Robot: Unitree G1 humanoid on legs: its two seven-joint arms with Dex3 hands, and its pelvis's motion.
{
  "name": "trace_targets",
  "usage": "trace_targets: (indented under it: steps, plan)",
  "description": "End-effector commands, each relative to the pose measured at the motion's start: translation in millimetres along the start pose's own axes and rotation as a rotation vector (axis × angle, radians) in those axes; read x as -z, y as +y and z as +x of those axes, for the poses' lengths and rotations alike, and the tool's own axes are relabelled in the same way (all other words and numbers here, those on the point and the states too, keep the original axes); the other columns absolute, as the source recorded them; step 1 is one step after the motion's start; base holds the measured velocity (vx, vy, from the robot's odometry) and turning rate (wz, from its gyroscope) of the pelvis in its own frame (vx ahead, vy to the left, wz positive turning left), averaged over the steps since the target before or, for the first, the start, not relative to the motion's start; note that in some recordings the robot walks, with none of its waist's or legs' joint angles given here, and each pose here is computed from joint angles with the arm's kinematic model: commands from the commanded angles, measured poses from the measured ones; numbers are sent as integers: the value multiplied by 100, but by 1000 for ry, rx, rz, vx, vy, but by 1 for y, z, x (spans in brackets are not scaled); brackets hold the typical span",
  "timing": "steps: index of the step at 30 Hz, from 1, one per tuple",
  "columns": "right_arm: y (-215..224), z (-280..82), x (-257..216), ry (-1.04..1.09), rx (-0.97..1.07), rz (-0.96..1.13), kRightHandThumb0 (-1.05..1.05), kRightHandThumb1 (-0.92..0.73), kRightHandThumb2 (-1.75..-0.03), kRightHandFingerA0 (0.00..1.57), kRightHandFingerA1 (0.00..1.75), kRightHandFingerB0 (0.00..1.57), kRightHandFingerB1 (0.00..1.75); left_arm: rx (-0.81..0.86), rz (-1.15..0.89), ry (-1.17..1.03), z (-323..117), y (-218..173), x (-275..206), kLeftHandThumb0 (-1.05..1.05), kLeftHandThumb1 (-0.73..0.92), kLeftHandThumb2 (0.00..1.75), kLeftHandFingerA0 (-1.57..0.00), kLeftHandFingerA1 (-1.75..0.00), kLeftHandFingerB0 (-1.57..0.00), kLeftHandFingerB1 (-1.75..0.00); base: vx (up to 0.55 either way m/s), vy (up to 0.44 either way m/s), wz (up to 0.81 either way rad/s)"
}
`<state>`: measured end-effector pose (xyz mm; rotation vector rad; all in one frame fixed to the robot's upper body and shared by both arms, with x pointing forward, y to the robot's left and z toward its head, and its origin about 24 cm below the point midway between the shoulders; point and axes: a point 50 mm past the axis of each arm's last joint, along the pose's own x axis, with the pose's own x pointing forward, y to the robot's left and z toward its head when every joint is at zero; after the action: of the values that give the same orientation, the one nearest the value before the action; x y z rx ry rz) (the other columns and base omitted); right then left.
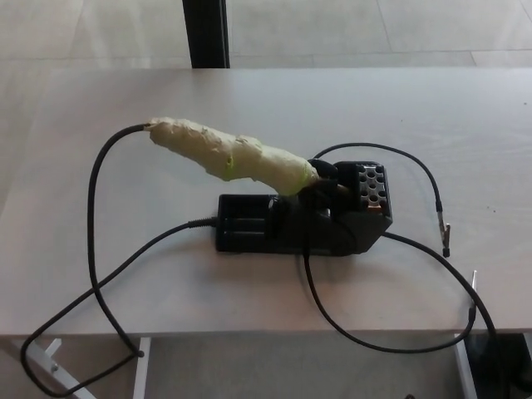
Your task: Use the left hand of the robot to grab the soldering gun kept on the middle of the table and pull it out of its base and keep it on the left side of the base
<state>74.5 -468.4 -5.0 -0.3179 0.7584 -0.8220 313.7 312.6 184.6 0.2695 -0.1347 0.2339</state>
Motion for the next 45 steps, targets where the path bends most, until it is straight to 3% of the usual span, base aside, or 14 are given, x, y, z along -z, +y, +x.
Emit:
trace_targets:
  steps: [1,4,13,14,18,23,26,27,32,33,35,36,44,45]
  plan:
    - [-16,-1,-8,-53,23,29,-54,-45,-86,78,94,29,50,300,394,-356,19,-84,-146,-57,72,61,-36,-60,-27,-42,0,0,0]
    - [-17,-1,-9,-54,22,23,-51,-63,-58,70,94,38,33,355,463,-390,19,-103,-153,-50,70,60,-38,-60,-28,-44,0,0,0]
    - [-14,-1,-10,-55,9,41,-48,-62,-58,66,88,37,34,549,636,-447,14,-164,-154,-55,68,60,-50,-63,-36,-47,0,0,0]
    - [-13,0,-12,-59,7,42,-54,-46,-85,77,94,29,49,578,653,-444,12,-168,-151,-56,70,61,-47,-59,-33,-44,0,0,0]
    - [-12,0,-13,-74,1,20,-53,-63,-58,70,94,38,33,665,703,-440,-1,-184,-137,-60,74,62,-51,-67,-37,-47,0,0,0]
    - [-12,1,-15,-73,6,18,-54,-46,-86,73,92,30,50,759,750,-385,-13,-192,-117,-63,77,63,-51,-80,-38,-46,0,0,0]
    - [-12,2,-16,-72,0,30,-53,-62,-59,74,104,38,33,915,816,-299,-28,-199,-95,-72,81,64,-36,-65,-31,-45,0,0,0]
    - [-12,2,-16,-66,-3,45,-53,-45,-86,73,93,29,50,944,832,-285,-31,-200,-88,-73,81,64,-35,-61,-31,-44,0,0,0]
    - [-9,3,-18,-62,0,29,-58,-47,-85,77,93,31,49,1004,894,-230,-40,-201,-75,-73,83,65,-28,-55,-32,-44,0,0,0]
    - [-10,3,-18,-66,1,25,-56,-46,-85,78,93,30,49,1019,909,-227,-41,-201,-72,-76,68,107,-24,-60,-28,-55,0,0,0]
    - [-9,3,-20,-74,1,41,-55,-46,-85,78,93,31,49,1030,922,-205,-41,-200,-63,-78,71,109,-25,-60,-26,-54,0,0,0]
    - [-9,3,-20,-76,-4,36,-54,-46,-86,77,94,30,49,1031,961,-201,-40,-199,-61,-76,89,66,-26,-56,-30,-43,0,0,0]
    - [-7,4,-23,-83,-14,29,-48,-63,-59,63,82,38,34,999,1198,-221,-39,-187,-45,-81,92,69,-30,-61,-35,-43,0,0,0]
    - [-7,4,-24,-85,-14,30,-48,-63,-59,64,84,38,34,999,1220,-222,-39,-186,-45,-84,73,96,-27,-60,-32,-50,0,0,0]
